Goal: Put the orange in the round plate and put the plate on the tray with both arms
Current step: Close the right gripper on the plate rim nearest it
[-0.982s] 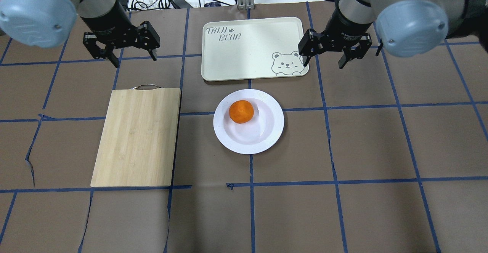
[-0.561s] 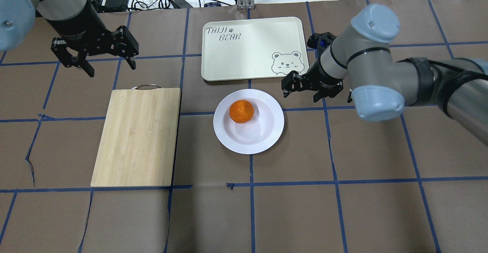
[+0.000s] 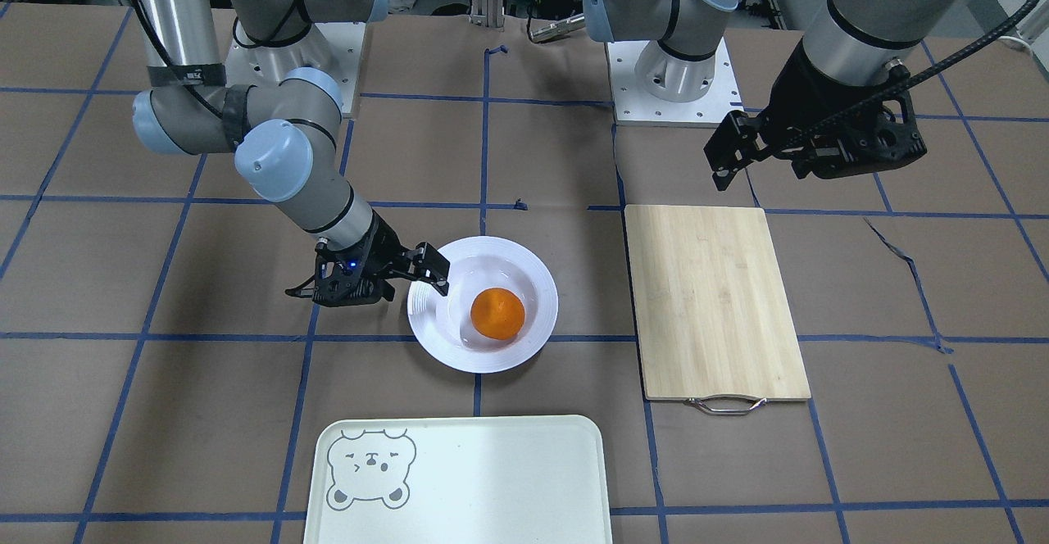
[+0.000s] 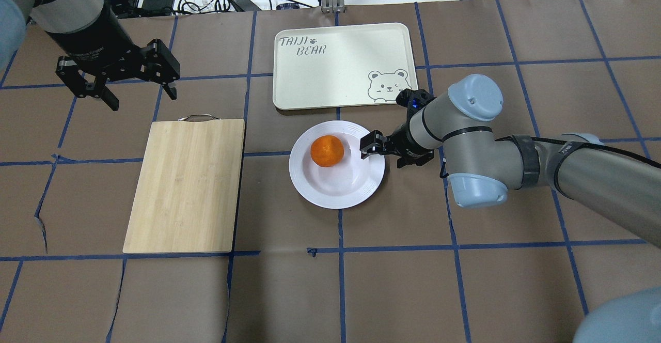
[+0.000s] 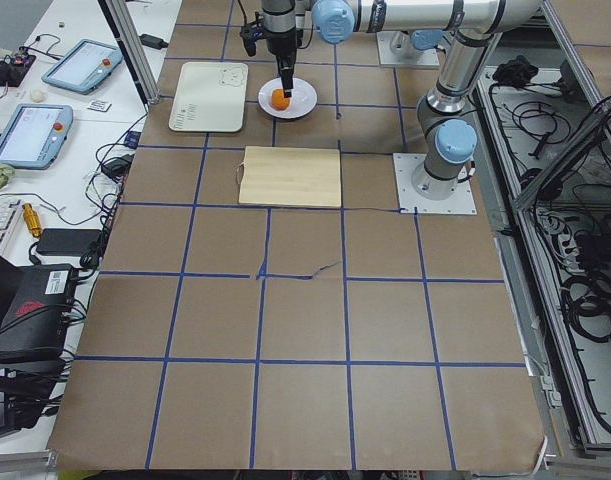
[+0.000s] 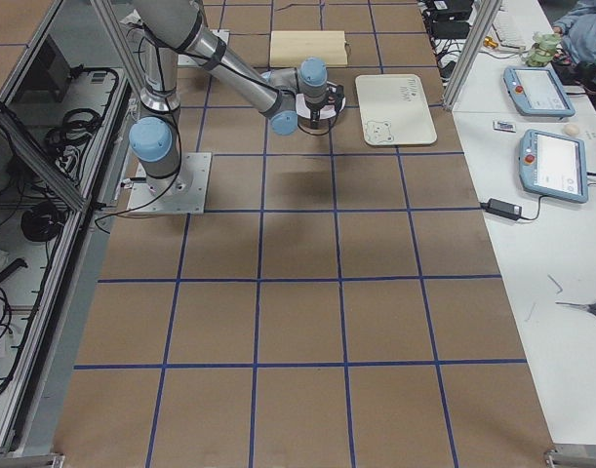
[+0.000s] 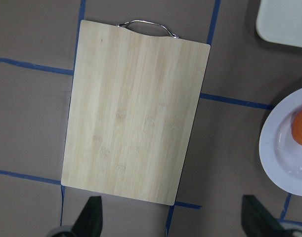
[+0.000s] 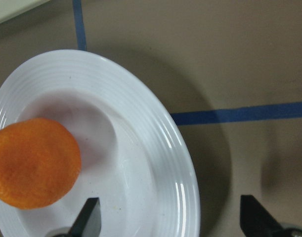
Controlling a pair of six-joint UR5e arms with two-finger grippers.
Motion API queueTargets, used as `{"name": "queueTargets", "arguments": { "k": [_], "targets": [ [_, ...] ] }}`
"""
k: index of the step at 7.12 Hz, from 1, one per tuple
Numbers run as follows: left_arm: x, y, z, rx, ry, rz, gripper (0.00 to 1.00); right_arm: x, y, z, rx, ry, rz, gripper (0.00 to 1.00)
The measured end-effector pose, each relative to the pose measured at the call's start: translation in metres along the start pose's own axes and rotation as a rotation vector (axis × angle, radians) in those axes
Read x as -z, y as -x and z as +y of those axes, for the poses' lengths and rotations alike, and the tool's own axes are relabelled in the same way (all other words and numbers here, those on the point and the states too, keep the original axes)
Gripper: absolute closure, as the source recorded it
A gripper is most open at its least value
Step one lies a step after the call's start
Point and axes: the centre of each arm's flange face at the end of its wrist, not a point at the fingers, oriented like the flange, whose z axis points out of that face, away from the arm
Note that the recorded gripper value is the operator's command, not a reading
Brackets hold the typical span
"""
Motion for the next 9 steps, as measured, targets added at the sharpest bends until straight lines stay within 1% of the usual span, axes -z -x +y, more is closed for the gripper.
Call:
{"name": "queueTargets", "arguments": {
  "k": [3, 4, 5, 7, 8, 9],
  "targets": [
    [0.005, -0.001, 0.001, -0.008, -0.015, 0.004, 0.0, -0.015, 0.001, 0.005, -0.002, 0.024, -0.021, 0.01],
    [0.007, -0.001, 0.003, -0.01, -0.019, 0.005, 0.0, -0.018, 0.001, 0.006, -0.015, 0.027, -0.026, 0.01],
    [0.007, -0.002, 0.006, -0.011, -0.019, 0.005, 0.0, -0.019, 0.001, 0.006, -0.043, 0.028, -0.027, 0.03],
    [0.008, -0.002, 0.009, -0.012, -0.021, 0.005, 0.0, -0.023, 0.0, 0.006, -0.068, 0.031, -0.026, 0.08],
    [0.008, -0.002, 0.009, -0.012, -0.022, 0.004, 0.0, -0.03, -0.002, 0.006, -0.077, 0.045, -0.032, 0.12],
    [0.009, -0.001, 0.009, -0.012, -0.022, 0.001, 0.0, -0.035, -0.002, 0.006, -0.084, 0.059, -0.05, 0.22]
  ]
}}
